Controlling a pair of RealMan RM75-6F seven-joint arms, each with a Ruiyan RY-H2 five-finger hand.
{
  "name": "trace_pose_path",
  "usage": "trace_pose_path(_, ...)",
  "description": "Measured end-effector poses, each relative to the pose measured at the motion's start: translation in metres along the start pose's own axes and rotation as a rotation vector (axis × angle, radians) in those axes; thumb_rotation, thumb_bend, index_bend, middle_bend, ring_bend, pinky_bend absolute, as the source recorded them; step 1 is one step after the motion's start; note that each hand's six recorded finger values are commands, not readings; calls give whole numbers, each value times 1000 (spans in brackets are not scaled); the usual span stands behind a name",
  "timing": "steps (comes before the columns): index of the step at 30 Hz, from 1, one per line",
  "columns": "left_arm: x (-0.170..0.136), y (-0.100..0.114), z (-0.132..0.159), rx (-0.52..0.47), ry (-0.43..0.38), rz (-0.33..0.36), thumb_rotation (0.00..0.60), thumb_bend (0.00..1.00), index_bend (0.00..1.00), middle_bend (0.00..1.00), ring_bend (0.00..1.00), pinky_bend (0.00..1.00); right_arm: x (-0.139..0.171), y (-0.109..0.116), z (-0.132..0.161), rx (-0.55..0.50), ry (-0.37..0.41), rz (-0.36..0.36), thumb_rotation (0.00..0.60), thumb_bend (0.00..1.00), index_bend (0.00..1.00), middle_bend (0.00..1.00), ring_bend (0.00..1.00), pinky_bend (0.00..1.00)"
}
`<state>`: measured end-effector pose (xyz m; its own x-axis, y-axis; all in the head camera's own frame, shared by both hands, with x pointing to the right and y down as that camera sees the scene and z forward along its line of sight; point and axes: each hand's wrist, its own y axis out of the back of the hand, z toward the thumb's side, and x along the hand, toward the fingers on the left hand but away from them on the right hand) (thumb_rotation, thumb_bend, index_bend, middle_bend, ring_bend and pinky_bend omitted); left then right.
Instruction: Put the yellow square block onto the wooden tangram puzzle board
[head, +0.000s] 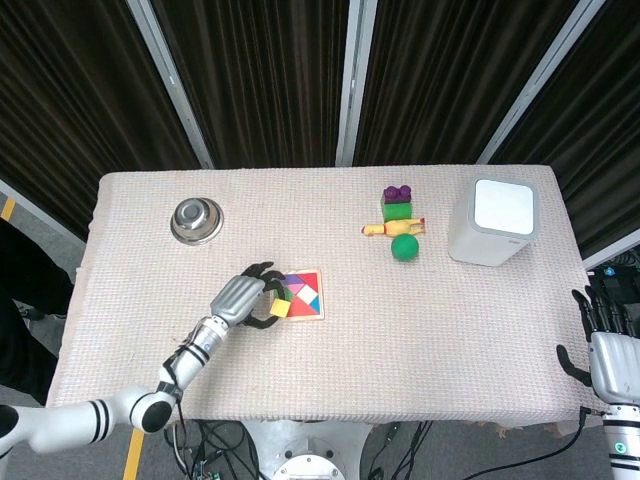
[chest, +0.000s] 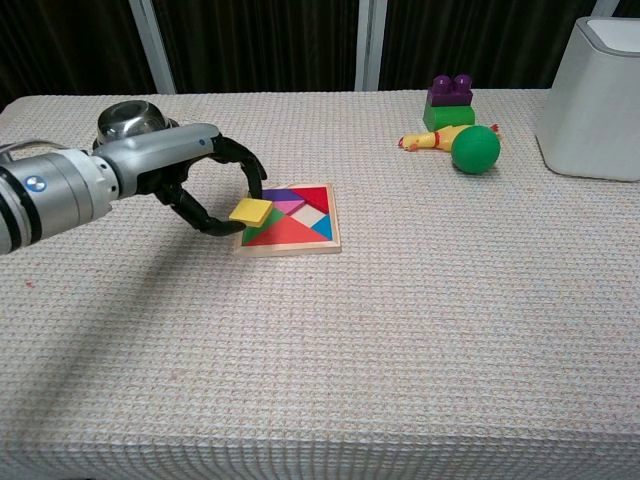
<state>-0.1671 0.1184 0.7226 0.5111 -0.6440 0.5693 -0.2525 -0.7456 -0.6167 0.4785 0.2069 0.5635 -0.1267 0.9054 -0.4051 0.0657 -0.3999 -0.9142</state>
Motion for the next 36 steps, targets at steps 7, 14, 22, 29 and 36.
trace_pose_path(7,28,1,6,79,-74,-27,600,316,470,202,41,96,-1,-3,-2,5,-8,15,600,270,0,0,0,0)
trace_pose_path(14,51,-5,9,120,-114,-82,600,315,473,202,41,93,-2,-4,-5,6,-18,19,600,270,0,0,0,0)
trace_pose_path(22,66,-9,8,193,-156,-106,600,322,476,202,41,92,-2,-5,-8,6,-23,25,600,270,0,0,0,0)
trace_pose_path(29,74,-4,14,209,-186,-100,600,322,476,202,41,92,-2,-6,-8,7,-23,29,600,270,0,0,0,0)
trace_pose_path(36,80,-7,15,226,-187,-114,600,322,476,202,41,91,-2,-6,-8,7,-24,27,600,270,0,0,0,0)
